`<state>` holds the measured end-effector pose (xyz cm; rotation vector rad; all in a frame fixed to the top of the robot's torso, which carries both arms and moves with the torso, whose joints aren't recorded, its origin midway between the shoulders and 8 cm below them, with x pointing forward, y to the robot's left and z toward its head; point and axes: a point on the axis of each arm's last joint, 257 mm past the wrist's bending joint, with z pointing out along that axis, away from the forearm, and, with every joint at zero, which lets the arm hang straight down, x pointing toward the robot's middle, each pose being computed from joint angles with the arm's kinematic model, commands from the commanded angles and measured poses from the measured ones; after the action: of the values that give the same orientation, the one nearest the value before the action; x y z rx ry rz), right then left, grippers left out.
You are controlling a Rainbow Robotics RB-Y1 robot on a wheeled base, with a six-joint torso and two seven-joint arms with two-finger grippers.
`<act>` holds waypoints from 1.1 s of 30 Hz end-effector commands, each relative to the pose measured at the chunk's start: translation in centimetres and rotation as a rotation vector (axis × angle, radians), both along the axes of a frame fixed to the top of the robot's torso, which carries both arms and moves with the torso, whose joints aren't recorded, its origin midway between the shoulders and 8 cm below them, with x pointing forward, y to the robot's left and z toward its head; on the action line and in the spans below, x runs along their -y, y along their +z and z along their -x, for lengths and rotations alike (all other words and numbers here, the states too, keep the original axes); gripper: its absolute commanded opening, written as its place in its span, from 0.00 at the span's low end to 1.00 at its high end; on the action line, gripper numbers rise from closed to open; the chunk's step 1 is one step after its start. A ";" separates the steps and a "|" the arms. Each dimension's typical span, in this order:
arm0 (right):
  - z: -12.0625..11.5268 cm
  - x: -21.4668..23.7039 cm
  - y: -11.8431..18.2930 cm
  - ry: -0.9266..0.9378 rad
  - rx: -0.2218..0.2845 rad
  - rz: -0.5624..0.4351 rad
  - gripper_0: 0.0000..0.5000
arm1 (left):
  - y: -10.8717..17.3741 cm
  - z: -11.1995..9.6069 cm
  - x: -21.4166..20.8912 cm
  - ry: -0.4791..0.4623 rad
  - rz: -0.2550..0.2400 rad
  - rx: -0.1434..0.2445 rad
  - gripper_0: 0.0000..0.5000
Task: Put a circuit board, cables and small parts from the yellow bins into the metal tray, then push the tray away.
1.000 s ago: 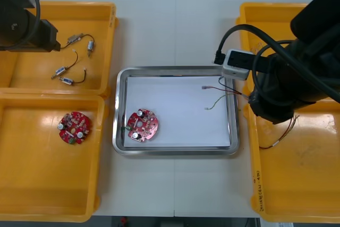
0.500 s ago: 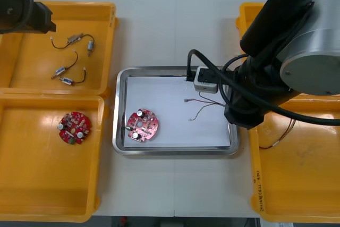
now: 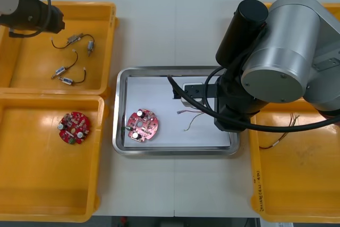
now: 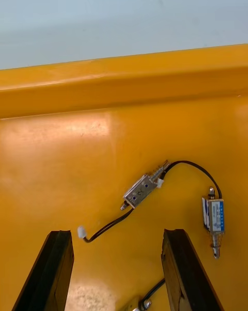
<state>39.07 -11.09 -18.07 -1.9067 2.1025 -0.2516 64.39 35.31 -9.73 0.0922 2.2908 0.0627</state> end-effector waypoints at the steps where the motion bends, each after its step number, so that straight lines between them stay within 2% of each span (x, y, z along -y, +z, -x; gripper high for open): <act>1: -0.8 -0.8 0.2 0.051 0.042 0.045 0.00 | 2.0 -2.2 2.7 -0.094 -0.074 0.071 1.00; 4: -1.3 -1.1 -0.2 0.053 0.055 0.047 0.00 | 1.6 -2.4 2.9 -0.100 -0.081 0.070 1.00; 7: -1.8 -1.6 -0.8 0.053 0.054 0.039 0.00 | 1.1 -2.9 3.6 -0.105 -0.062 0.084 1.00; 11: -2.4 -2.8 -1.9 0.047 0.035 0.011 0.00 | -0.2 -3.6 3.8 -0.107 -0.078 0.093 1.00; 15: -2.9 -4.0 -2.8 0.037 0.019 -0.018 0.00 | -0.9 -4.5 3.7 -0.107 -0.088 0.123 1.00; 17: -3.1 -4.1 -3.0 0.036 0.023 -0.018 0.00 | -1.1 -4.6 3.7 -0.107 -0.088 0.127 1.00; 18: -3.3 -4.2 -3.7 0.044 0.038 -0.004 0.00 | -1.2 -4.9 3.9 -0.111 -0.085 0.138 1.00; 22: -4.0 -4.5 -4.9 0.051 0.078 0.015 0.00 | -1.7 -5.1 4.3 -0.118 -0.080 0.145 1.00; 33: -3.7 -4.3 -8.7 0.020 0.040 0.000 0.00 | -4.0 -6.1 4.4 -0.133 -0.111 0.174 1.00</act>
<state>43.34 -8.41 -26.46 -1.8801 2.1092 -0.3096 68.96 33.52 -16.38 0.0682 2.1724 0.0433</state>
